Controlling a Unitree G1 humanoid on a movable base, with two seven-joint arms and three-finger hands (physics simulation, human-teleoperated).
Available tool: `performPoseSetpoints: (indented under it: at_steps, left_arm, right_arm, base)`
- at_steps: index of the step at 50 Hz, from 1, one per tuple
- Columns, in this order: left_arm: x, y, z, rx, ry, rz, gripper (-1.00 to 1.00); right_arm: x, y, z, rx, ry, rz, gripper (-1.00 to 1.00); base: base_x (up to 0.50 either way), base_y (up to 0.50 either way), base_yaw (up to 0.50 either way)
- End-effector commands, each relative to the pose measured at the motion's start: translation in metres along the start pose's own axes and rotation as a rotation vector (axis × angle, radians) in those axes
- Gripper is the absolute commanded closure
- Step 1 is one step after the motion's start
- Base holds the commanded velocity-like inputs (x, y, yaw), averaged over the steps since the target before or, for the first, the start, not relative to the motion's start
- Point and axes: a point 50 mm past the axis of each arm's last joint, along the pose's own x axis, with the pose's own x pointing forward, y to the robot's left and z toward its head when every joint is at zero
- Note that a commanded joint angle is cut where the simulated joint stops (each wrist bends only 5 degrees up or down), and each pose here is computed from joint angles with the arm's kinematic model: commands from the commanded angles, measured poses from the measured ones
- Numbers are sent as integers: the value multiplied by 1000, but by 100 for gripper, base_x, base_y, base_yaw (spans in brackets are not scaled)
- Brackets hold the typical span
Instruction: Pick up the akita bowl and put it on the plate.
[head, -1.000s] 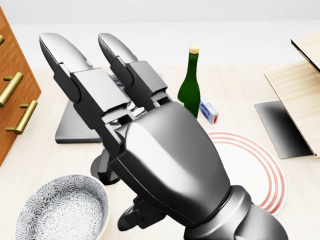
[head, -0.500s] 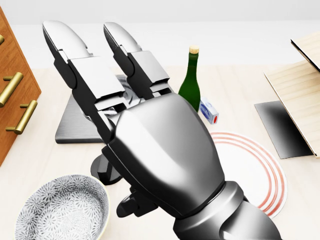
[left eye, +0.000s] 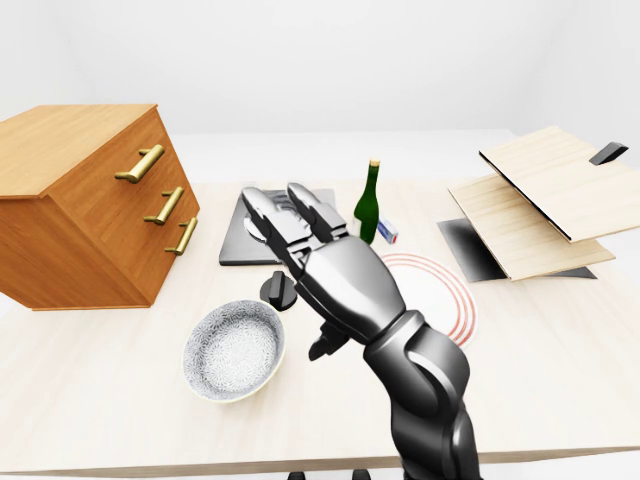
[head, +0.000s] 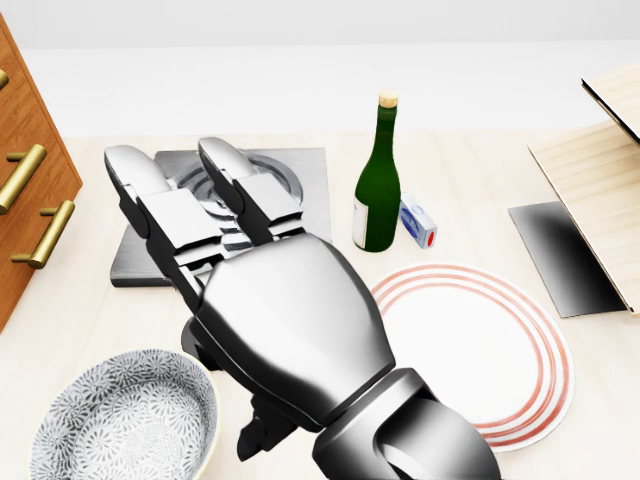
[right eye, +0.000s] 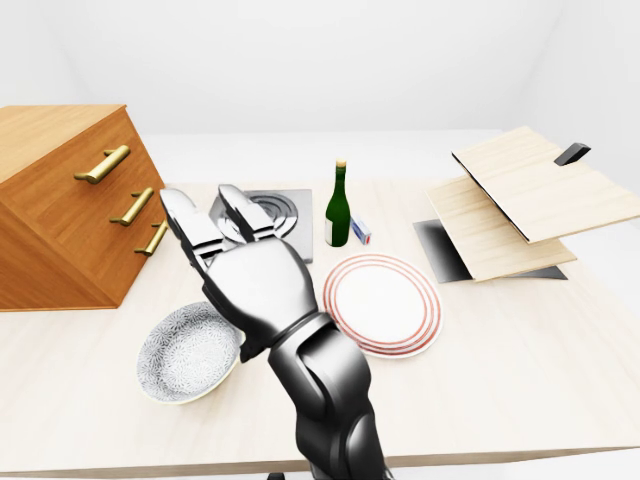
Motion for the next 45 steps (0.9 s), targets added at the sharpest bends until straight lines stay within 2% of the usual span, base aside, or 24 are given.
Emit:
performPoseSetpoints:
  at_steps: [1,13,15,26,45]
  left_arm:
    - [0,0,0,-1,0,-2,-100]
    - [0,0,0,-1,0,-1,-100]
    - [0,0,0,0,1,-1,-100]
    - [0,0,0,0,1,-2,-100]
    - [0,-1,0,3,1,-9,-100]
  right_arm:
    - [-1,22,-2,-5,27,103,-100]
    - [-10,42,1,-4,34,191,-100]
    - [-10,46,1,-37,9,215,-100]
    - [-14,62,-1,-30,42,287,-100]
    - [-17,81,9,-31,32,372,-100]
  base:
    - [0,0,0]
    - [0,0,0]
    - [0,0,0]
    - [0,0,0]
    - [0,0,0]
